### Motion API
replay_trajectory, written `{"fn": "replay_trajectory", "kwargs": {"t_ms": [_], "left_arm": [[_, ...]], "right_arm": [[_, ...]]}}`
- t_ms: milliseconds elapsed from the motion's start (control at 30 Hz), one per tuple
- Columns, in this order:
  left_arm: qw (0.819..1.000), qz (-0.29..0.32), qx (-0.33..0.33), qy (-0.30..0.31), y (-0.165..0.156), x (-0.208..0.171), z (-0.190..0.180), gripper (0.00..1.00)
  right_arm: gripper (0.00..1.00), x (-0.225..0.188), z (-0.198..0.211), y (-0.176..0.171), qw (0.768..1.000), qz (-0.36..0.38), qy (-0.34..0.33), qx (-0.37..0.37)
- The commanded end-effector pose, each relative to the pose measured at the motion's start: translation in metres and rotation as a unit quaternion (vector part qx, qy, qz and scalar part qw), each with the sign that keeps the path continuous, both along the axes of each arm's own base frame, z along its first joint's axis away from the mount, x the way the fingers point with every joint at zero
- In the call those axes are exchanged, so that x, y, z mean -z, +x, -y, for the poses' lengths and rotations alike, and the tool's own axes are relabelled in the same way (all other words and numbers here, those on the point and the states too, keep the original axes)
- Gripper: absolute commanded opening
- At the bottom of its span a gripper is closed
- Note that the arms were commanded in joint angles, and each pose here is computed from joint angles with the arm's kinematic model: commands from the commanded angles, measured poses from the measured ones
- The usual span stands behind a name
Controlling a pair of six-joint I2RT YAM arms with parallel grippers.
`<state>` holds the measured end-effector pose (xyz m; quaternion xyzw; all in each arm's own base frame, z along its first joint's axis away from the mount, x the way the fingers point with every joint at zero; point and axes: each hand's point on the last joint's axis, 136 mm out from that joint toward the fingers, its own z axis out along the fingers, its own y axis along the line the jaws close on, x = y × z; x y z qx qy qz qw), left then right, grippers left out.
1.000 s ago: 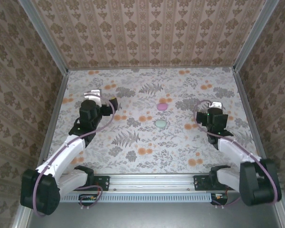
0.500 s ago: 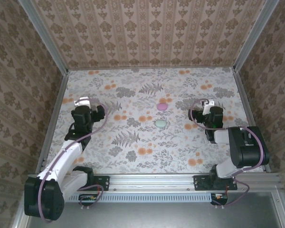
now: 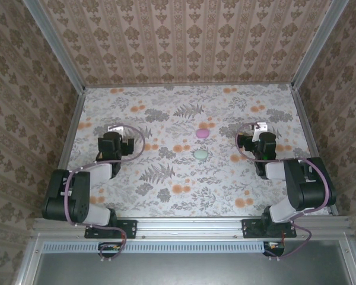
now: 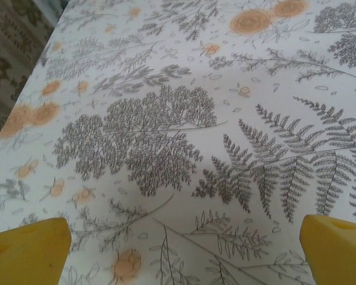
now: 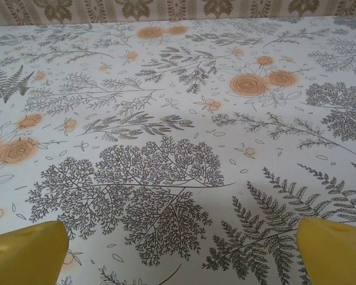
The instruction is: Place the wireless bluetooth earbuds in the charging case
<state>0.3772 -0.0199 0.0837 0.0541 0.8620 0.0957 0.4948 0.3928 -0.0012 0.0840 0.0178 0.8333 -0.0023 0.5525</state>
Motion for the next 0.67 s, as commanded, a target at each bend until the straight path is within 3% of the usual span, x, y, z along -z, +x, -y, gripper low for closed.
{"fn": "replay_trajectory", "kwargs": {"t_ms": [0,133,167,367,633], "left_arm": [[0.996,0.085,0.024,-0.016,0.015,-0.025,-0.005,1.0],[0.99,0.117,0.026,-0.08,0.013,-0.016,-0.022,1.0],[0.991,0.097,0.017,-0.091,0.013,-0.012,-0.027,1.0],[0.995,0.087,-0.017,-0.048,0.019,-0.011,-0.028,1.0],[0.995,0.088,-0.017,-0.048,0.02,-0.011,-0.028,1.0]], "right_arm": [[1.0,-0.013,0.002,0.007,1.0,0.023,-0.005,0.008],[1.0,-0.014,0.002,0.008,1.0,0.023,-0.004,0.008],[1.0,-0.014,0.002,0.007,1.0,0.023,-0.005,0.008],[1.0,-0.014,0.002,0.008,1.0,0.023,-0.004,0.008],[1.0,-0.013,0.002,0.007,1.0,0.022,-0.004,0.007]]}}
